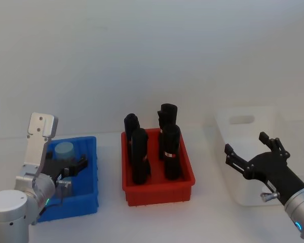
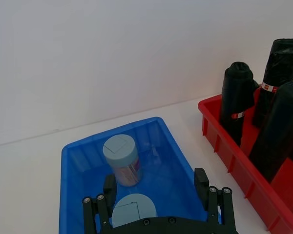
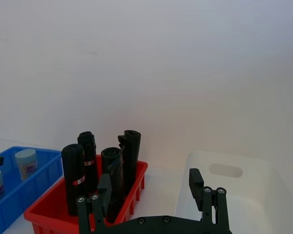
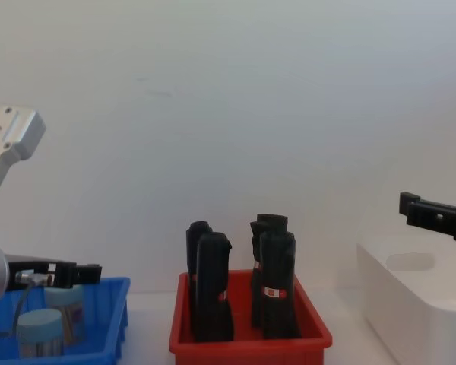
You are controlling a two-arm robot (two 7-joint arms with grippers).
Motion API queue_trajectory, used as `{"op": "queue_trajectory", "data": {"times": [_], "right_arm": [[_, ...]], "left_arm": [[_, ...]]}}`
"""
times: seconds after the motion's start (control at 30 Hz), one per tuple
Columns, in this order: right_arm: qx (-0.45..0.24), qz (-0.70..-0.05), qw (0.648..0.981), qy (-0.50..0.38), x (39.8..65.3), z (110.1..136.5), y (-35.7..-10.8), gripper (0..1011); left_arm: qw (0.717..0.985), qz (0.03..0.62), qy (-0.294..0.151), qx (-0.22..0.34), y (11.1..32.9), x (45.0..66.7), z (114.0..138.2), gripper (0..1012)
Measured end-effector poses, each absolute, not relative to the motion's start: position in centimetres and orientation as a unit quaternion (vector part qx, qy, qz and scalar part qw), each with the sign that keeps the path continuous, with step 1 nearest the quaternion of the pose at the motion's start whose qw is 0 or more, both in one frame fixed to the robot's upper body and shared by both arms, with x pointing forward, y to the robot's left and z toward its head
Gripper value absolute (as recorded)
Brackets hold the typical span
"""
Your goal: Pick the cotton swabs from the blue box and place them into the white box.
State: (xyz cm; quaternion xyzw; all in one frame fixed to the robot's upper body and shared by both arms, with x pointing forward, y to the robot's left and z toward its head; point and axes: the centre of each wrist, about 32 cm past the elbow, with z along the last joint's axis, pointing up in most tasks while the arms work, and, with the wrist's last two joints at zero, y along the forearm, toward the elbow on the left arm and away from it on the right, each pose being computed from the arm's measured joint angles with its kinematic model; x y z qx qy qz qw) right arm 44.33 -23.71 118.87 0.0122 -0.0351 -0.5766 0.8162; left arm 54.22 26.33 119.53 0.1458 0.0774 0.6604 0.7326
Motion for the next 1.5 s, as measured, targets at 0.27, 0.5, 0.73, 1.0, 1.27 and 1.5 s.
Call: {"op": "queue_trajectory", "data": {"times": [0.27,0.5,0.73,1.0,1.27,1.5], "right_arm": [[0.012,-0.577,0.816,-0.035,44.3,118.9,-23.7,1002],[0.012,-0.577,0.816,-0.035,44.3,118.9,-23.7,1002],[0.012,-0.577,0.816,-0.035,44.3,118.9,-23.7,1002],[0.012,-0.577,0.816,-0.035,44.3,118.9,-23.7,1002],[0.012,-0.577,0.816,-0.035,44.3,118.9,-23.7,1002],[0.012,-0.577,0.816,-0.035,44.3,118.9,-23.7,1002]], "left_arm": [[0.726,0.664,0.095,0.153,27.0,55.0,118.7,1004],[0.721,0.665,0.111,0.157,27.5,55.5,118.0,1004],[0.715,0.669,0.124,0.160,28.0,55.9,117.4,1004],[0.706,0.676,0.134,0.165,28.8,56.2,116.8,1004],[0.702,0.678,0.140,0.165,29.3,56.4,116.3,1004],[0.705,0.676,0.146,0.158,29.7,56.5,115.9,1004]]}}
